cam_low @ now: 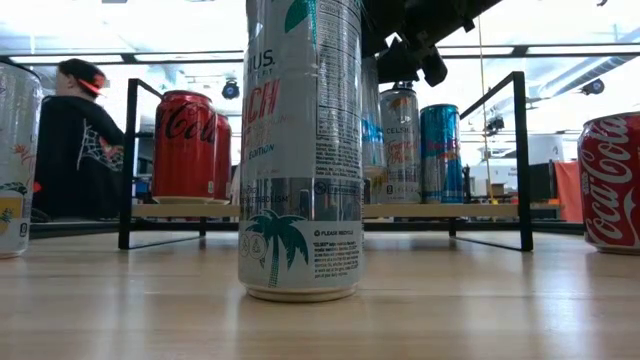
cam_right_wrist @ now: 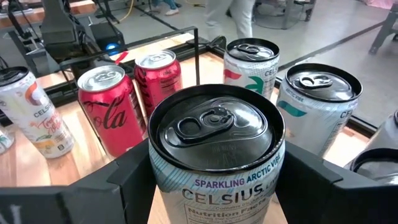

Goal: Place canned beverage on shelf
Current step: Put the white and blue soda can on the shelf aligned with the other white and blue soda can

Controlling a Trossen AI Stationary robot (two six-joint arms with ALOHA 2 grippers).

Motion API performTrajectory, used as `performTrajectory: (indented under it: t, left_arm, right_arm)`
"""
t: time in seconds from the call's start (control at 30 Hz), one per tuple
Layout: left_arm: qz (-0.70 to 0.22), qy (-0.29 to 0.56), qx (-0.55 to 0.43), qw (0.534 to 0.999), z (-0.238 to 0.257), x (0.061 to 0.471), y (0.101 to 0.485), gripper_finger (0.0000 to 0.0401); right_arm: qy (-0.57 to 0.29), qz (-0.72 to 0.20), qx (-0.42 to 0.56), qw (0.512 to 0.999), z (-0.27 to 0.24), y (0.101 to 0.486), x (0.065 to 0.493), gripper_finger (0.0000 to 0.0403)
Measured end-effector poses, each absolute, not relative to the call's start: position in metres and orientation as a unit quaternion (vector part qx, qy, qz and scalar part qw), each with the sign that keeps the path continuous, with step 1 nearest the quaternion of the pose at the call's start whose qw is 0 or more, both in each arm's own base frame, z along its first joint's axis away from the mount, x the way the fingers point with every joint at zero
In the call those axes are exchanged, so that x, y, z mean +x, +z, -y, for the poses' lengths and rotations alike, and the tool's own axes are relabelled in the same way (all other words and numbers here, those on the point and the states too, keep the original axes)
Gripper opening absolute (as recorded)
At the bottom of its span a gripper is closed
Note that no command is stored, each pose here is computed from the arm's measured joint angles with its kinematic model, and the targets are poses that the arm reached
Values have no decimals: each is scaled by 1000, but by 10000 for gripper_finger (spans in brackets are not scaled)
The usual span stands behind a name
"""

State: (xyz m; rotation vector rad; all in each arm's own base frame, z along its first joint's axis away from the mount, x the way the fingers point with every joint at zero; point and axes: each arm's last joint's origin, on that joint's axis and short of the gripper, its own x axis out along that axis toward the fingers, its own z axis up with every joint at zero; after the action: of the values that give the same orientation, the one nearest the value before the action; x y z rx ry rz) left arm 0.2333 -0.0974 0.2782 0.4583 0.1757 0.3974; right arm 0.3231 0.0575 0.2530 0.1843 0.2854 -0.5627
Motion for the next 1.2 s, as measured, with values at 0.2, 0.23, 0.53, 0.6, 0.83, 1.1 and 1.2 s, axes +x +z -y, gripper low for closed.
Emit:
performTrajectory:
  t: [0.2, 0.23, 0.53, 0.6, 0.83, 1.1, 1.2]
  left_arm:
    - [-86, 196, 225, 951, 97, 233, 278, 224]
    - [-86, 196, 226, 950, 97, 233, 278, 224]
    - [-87, 195, 226, 950, 97, 233, 278, 224]
    - [-87, 195, 226, 950, 97, 233, 278, 224]
    - [-87, 195, 226, 950, 97, 233, 278, 224]
    - [-87, 195, 226, 950, 97, 233, 278, 224]
    - [-87, 195, 226, 950, 97, 233, 278, 224]
  right_arm:
    - [-277, -142, 91, 946, -57, 251, 324, 249]
    - [-278, -142, 91, 946, -56, 251, 324, 249]
    - [-279, -146, 89, 945, -56, 251, 324, 249]
    - [-280, -151, 87, 944, -56, 250, 323, 249]
    - [-281, -152, 87, 944, -55, 250, 323, 249]
    - [-284, -149, 97, 942, -54, 249, 323, 249]
    - [-285, -154, 97, 941, -54, 246, 322, 249]
